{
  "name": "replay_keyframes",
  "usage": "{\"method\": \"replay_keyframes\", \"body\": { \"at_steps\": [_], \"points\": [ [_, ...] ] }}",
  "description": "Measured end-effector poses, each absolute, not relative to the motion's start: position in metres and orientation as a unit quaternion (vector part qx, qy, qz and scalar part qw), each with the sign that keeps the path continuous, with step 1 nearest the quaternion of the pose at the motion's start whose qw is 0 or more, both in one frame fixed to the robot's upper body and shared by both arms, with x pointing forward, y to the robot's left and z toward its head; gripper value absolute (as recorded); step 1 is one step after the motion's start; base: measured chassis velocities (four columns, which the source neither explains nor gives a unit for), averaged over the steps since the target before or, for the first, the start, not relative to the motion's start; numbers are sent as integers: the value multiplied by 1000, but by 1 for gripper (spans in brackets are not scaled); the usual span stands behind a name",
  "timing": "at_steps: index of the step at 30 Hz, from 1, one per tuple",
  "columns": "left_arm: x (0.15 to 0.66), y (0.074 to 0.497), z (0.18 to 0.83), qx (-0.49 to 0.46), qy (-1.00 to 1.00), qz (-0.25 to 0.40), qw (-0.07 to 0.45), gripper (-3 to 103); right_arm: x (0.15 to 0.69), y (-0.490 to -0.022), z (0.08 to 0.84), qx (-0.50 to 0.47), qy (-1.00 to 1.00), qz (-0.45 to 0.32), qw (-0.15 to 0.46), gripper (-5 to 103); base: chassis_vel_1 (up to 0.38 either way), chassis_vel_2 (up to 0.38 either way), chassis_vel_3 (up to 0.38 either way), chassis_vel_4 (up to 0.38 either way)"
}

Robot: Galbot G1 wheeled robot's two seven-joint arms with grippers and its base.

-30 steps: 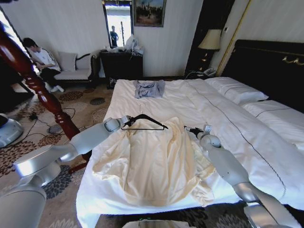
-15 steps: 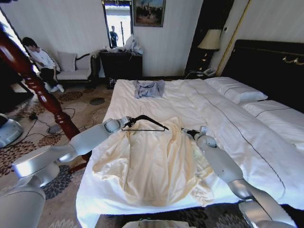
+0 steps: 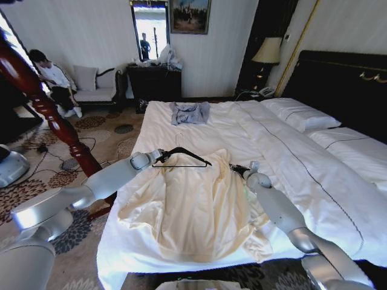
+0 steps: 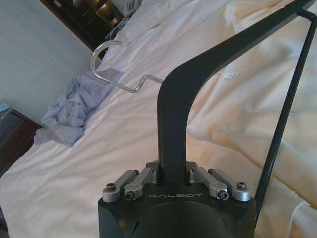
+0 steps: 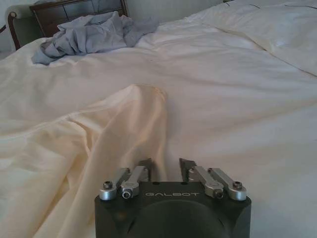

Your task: Pick up the clothes from the bed and hang them on the clothes hanger.

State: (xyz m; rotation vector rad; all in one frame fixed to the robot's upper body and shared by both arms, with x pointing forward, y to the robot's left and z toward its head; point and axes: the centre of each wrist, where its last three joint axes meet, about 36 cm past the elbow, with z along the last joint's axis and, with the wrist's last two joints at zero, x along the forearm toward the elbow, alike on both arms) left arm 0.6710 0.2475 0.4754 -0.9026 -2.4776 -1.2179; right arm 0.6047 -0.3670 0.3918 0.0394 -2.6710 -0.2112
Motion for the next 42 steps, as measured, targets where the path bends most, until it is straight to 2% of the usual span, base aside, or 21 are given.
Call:
{"method": "replay_keyframes", "body": {
  "at_steps": [1,3,7,9,11,25,42],
  "points": [
    [671,248,475,-308,-847,-416,118,23,605,-367,392,15,-970,-78,229,28,0,0,0,0],
    [671,248,476,-308,-847,-416,118,23,604,-366,392,16,-970,-79,229,28,0,0,0,0],
    [669,249,475,-308,-847,-416,119,23,602,-365,393,21,-971,-75,228,7,0,0,0,0],
    [669,249,474,-307,-847,-416,119,23,602,-364,394,22,-971,-76,227,7,0,0,0,0],
    [668,250,474,-307,-848,-416,120,23,602,-363,395,22,-971,-78,223,1,0,0,0,0],
    [663,253,471,-301,-853,-406,126,23,597,-352,441,34,-981,-88,171,0,0,0,0,0],
    [661,221,467,-299,-861,-388,139,23,586,-343,495,58,-990,-80,96,0,0,0,0,0]
  ]
}}
